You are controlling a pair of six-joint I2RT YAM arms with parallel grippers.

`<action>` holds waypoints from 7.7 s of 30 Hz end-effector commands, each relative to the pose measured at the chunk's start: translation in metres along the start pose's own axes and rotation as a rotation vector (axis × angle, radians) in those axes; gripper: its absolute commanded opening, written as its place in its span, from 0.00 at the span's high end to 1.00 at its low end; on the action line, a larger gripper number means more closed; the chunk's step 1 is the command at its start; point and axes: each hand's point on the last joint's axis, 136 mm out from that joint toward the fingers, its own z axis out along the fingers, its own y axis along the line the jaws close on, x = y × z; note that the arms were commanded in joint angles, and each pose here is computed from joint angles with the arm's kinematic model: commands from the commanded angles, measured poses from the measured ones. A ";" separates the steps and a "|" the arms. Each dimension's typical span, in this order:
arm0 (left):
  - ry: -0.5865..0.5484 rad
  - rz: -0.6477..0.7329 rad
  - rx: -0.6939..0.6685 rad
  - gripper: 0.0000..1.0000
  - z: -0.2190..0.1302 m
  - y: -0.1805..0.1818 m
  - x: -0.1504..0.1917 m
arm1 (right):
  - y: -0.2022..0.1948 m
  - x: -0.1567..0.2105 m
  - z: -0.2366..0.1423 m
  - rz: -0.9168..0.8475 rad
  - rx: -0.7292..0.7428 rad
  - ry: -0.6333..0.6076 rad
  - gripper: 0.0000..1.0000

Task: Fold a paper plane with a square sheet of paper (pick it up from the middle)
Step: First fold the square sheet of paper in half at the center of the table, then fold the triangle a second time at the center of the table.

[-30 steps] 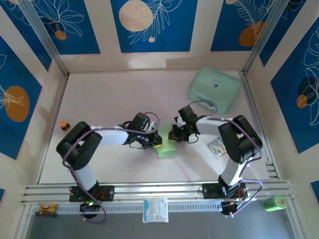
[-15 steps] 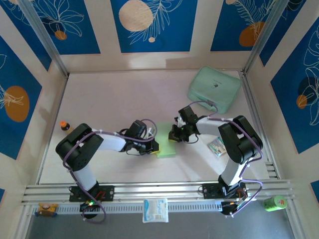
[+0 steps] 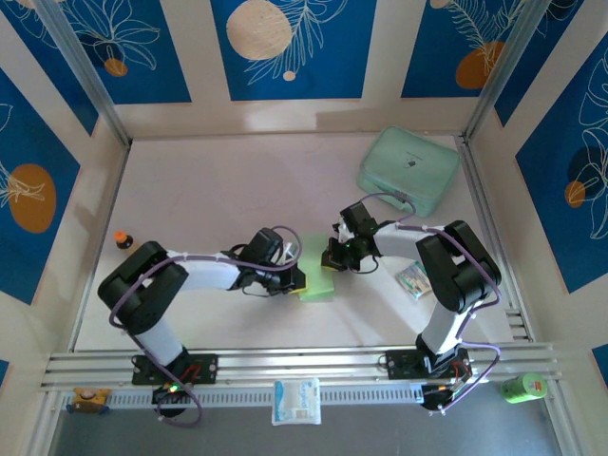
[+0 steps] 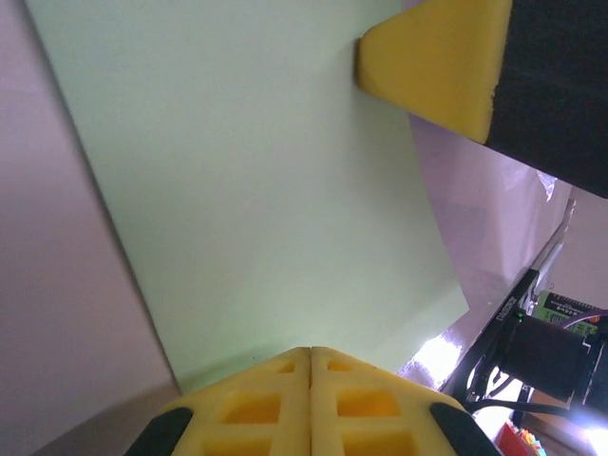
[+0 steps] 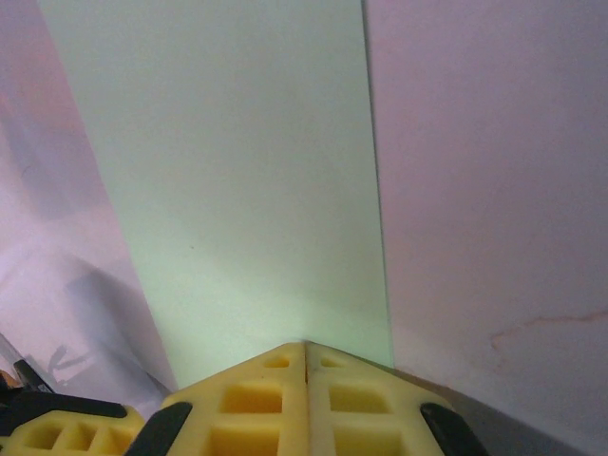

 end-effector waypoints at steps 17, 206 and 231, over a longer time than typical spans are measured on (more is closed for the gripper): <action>0.163 0.095 -0.222 0.94 0.000 0.055 0.067 | -0.059 0.026 0.005 0.100 0.207 0.060 1.00; -0.166 0.060 0.108 0.59 -0.038 -0.028 -0.146 | 0.013 0.028 -0.017 0.155 -0.236 0.059 0.88; -0.290 0.552 -0.109 0.66 -0.061 -0.046 -0.012 | 0.020 0.011 -0.024 0.172 -0.252 0.029 0.84</action>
